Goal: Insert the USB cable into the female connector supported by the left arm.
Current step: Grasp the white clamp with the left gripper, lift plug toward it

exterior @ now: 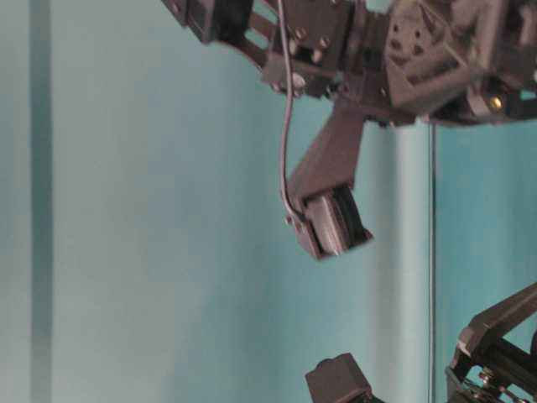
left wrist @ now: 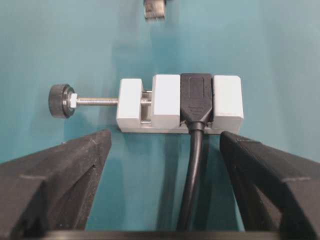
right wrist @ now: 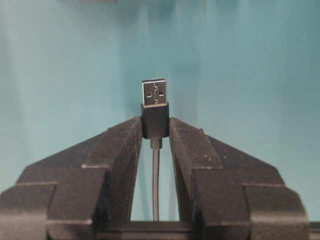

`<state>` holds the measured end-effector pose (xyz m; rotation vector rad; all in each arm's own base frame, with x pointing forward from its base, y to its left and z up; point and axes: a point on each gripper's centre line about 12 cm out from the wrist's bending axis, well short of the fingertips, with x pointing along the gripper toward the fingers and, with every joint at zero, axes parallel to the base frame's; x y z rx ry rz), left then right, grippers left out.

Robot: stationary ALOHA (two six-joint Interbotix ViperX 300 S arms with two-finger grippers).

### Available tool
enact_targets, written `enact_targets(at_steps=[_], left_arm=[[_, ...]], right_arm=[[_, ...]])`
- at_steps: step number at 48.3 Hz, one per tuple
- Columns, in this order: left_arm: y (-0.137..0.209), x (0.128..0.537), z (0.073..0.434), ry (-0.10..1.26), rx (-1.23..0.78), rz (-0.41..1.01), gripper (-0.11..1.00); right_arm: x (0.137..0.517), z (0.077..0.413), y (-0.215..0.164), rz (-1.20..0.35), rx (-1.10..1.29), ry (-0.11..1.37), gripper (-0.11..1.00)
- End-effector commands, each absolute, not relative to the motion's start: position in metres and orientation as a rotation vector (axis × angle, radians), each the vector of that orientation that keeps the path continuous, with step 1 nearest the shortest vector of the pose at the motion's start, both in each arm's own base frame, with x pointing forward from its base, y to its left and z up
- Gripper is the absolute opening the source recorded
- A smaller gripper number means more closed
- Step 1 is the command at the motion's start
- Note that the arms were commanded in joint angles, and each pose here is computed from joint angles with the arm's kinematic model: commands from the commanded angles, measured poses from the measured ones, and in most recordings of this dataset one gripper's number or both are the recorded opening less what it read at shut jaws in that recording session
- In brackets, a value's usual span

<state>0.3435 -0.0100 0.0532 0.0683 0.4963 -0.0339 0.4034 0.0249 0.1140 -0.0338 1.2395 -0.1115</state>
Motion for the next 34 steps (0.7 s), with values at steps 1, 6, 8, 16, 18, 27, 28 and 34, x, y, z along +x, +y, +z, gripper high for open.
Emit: enact_targets(at_steps=[1,6,8,16,18,27,28,34], left_arm=[[-0.010,0.348,0.060,0.466,0.055,-0.031,0.94],[-0.010,0.348,0.060,0.467,0.051,-0.029,0.94],[-0.010,0.348,0.060,0.466,0.051,-0.029,0.94],[-0.011,0.348,0.060,0.467,0.050,-0.030,0.94],[-0.011,0.349,0.060,0.466,0.050,-0.030,0.94],[-0.010,0.349,0.060,0.463,0.048,-0.028,0.94],[-0.010,0.350,0.061,0.461,0.048,-0.028,0.94],[-0.011,0.350,0.060,0.463,0.043,-0.028,0.94]], right_arm=[[0.416,0.127,0.031,-0.095,-0.045,1.198,0.26],[0.419,0.125,0.035,-0.086,-0.062,1.214,0.26],[0.420,0.125,0.036,-0.084,-0.068,1.218,0.26],[0.424,0.126,0.038,-0.083,-0.074,1.220,0.25],[0.424,0.126,0.038,-0.082,-0.075,1.219,0.25],[0.432,0.126,0.040,-0.079,-0.077,1.211,0.22],[0.433,0.126,0.040,-0.080,-0.077,1.212,0.22],[0.436,0.122,0.044,-0.080,-0.084,1.229,0.22]])
